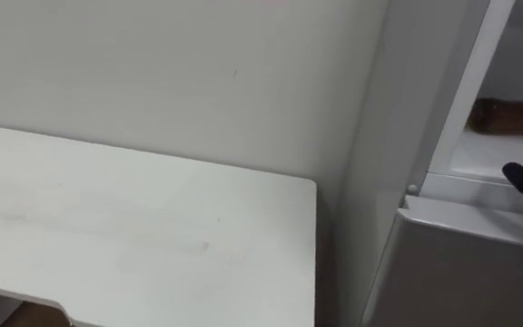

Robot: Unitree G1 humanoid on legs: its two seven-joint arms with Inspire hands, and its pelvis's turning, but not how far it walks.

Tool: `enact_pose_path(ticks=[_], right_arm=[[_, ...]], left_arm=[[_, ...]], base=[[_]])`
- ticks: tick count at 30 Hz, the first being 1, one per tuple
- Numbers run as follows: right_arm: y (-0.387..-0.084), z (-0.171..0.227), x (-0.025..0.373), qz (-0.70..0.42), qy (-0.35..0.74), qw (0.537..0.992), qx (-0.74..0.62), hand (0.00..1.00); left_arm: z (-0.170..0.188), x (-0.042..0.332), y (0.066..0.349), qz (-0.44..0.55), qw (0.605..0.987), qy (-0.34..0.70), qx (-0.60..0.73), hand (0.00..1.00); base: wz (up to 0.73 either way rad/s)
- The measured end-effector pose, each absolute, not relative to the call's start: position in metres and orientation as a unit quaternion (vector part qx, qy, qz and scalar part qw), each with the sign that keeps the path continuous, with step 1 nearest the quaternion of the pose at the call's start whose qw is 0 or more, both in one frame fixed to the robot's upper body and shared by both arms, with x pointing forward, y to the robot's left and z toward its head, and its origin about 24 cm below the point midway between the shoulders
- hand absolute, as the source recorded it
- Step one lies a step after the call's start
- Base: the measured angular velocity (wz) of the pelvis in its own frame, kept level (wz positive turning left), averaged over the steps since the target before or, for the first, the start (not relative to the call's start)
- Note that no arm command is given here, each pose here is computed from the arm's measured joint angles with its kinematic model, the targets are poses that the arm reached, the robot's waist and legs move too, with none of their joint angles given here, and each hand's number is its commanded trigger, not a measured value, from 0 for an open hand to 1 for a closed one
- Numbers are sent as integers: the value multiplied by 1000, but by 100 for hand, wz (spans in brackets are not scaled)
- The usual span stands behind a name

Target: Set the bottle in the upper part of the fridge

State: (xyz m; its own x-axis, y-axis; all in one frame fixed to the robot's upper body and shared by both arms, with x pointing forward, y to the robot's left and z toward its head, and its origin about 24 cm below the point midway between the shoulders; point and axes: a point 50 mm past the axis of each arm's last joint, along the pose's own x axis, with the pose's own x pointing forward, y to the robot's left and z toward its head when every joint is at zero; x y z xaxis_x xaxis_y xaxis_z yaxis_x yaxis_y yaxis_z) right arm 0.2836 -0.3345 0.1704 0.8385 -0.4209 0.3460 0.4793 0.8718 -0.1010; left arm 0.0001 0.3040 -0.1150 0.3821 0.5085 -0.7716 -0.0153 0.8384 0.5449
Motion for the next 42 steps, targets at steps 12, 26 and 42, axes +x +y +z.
enact_pose_path(ticks=[12,26,42], right_arm=[[-289,196,259,-184,-275,943,-33,0],[-269,177,241,-94,-272,953,100,0],[-251,175,222,-7,-296,935,194,0]], left_arm=[[-122,-2,298,169,797,535,224,0],[-130,5,286,156,802,532,224,0],[-140,2,270,132,797,549,215,0]], base=[[-9],[-6],[-3]])
